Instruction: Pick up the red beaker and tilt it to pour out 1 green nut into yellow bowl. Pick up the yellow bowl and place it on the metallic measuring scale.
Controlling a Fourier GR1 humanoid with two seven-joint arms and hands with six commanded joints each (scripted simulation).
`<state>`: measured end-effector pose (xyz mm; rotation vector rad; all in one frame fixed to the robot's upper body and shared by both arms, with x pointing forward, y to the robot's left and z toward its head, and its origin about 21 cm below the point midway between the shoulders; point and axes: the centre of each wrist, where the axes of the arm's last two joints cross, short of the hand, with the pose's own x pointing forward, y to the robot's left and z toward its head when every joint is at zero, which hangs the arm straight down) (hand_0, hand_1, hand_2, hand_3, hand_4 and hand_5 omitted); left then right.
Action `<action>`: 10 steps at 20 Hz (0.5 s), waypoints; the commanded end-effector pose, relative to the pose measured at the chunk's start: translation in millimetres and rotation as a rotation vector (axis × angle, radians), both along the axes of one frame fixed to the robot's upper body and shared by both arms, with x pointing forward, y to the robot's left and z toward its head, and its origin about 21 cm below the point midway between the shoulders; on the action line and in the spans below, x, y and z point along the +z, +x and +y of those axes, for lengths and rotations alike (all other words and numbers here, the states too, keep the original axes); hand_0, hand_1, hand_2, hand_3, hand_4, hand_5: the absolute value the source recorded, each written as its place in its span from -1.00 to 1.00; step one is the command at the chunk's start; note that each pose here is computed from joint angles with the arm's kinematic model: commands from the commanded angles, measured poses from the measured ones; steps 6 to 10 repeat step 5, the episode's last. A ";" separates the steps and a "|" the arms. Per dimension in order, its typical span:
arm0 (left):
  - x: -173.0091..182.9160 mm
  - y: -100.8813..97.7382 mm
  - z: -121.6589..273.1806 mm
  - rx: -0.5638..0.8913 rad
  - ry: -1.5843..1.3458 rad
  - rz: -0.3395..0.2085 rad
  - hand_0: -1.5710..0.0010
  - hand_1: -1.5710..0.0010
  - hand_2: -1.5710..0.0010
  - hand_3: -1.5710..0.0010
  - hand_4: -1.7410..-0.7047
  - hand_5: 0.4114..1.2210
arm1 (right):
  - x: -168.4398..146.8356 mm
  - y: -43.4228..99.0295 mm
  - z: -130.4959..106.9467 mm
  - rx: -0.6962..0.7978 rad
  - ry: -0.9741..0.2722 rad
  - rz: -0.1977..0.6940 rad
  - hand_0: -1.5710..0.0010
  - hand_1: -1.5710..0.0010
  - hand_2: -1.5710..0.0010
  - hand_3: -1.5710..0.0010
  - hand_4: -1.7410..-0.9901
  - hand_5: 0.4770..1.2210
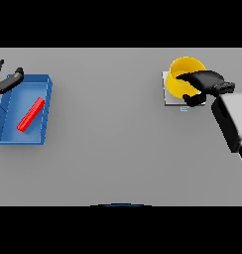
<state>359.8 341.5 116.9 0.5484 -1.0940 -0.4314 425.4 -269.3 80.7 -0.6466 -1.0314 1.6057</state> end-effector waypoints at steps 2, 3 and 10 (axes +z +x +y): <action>0.1 -0.7 1.1 -0.001 -0.001 0.001 1.00 1.00 1.00 1.00 0.75 -0.15 | 3.4 0.0 -2.2 -0.012 -0.019 0.007 0.84 0.84 0.87 0.89 -0.11 -0.12; -0.8 -0.2 1.1 -0.002 0.002 0.006 1.00 1.00 1.00 1.00 0.75 -0.14 | -0.3 -0.6 -3.6 -0.014 -0.032 0.012 0.87 0.87 0.90 0.91 -0.09 -0.14; -1.0 -3.2 3.4 0.000 0.003 0.000 1.00 1.00 1.00 1.00 0.75 -0.14 | 3.2 0.0 -0.8 -0.013 -0.022 0.011 0.92 0.92 0.94 0.94 -0.07 -0.19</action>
